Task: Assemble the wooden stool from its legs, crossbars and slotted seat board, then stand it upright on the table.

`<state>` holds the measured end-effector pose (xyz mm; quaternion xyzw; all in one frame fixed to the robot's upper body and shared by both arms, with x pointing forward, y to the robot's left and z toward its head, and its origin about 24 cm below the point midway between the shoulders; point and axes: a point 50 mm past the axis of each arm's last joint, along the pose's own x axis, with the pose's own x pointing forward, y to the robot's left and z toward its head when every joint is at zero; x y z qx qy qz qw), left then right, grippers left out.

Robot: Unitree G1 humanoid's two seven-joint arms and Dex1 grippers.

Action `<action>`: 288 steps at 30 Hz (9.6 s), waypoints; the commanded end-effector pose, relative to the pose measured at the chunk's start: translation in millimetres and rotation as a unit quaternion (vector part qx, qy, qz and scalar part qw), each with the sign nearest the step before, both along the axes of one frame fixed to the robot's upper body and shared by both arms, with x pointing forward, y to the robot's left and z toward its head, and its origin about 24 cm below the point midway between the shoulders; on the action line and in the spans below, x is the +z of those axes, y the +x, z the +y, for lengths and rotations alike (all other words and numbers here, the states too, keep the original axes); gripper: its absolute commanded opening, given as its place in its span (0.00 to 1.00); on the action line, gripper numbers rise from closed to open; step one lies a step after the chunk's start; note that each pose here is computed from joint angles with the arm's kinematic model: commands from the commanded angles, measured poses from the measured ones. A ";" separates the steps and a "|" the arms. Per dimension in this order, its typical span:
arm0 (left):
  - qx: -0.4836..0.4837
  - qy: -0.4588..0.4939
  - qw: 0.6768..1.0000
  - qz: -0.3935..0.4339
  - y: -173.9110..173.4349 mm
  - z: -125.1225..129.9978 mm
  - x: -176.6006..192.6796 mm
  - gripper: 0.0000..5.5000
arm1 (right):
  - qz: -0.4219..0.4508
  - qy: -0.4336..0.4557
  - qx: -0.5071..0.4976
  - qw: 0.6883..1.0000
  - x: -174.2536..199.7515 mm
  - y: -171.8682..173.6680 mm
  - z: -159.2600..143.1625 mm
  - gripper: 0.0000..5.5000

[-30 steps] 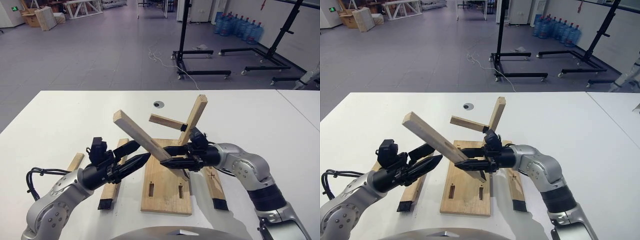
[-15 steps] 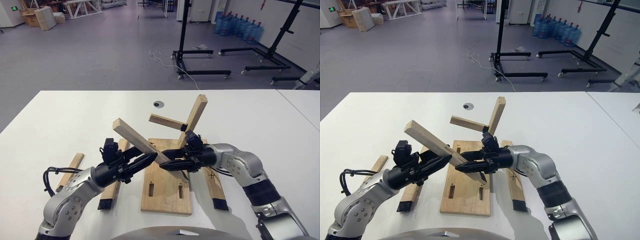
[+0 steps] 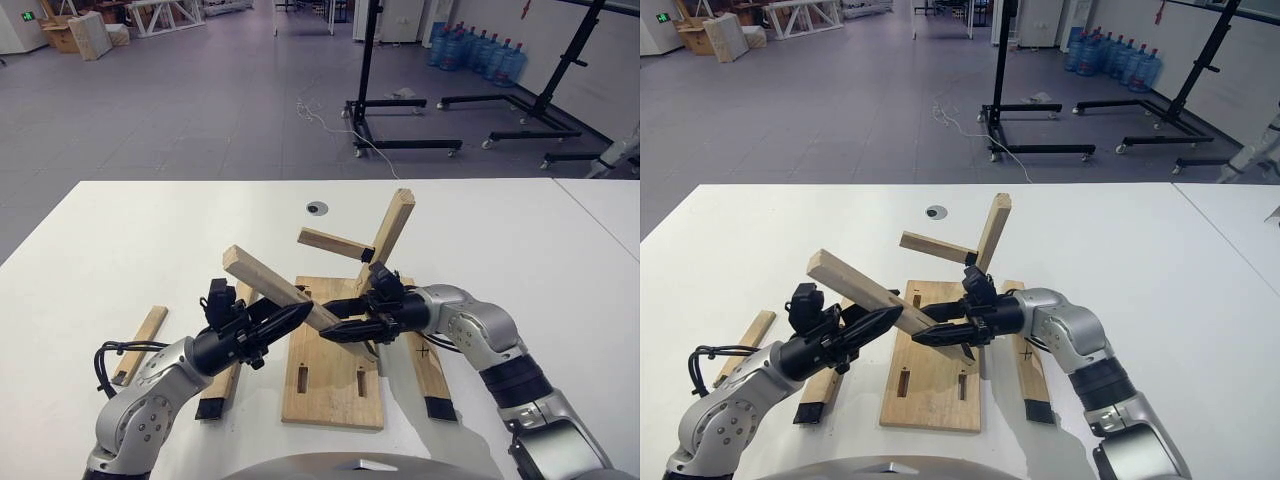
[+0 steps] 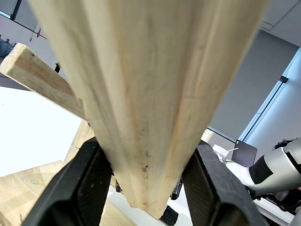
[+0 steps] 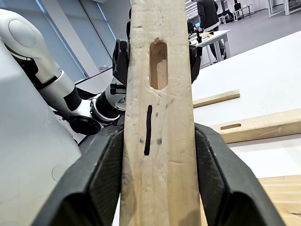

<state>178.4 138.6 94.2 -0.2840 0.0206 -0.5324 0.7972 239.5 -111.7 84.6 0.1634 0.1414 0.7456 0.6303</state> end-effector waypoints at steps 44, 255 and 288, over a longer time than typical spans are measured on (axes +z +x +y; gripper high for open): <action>0.005 -0.014 1.000 0.000 11.5 4.5 16.7 0.38 | -0.005 0.007 -0.031 0.999 4.1 3.9 -6.1 0.37; -0.256 0.466 0.847 -0.014 118.0 60.6 13.8 0.36 | -0.268 0.069 -0.283 0.918 172.4 14.3 -4.2 0.62; -0.258 0.475 0.841 -0.024 123.1 53.2 12.9 0.36 | -0.505 -0.340 -0.134 0.782 15.2 11.1 37.6 0.62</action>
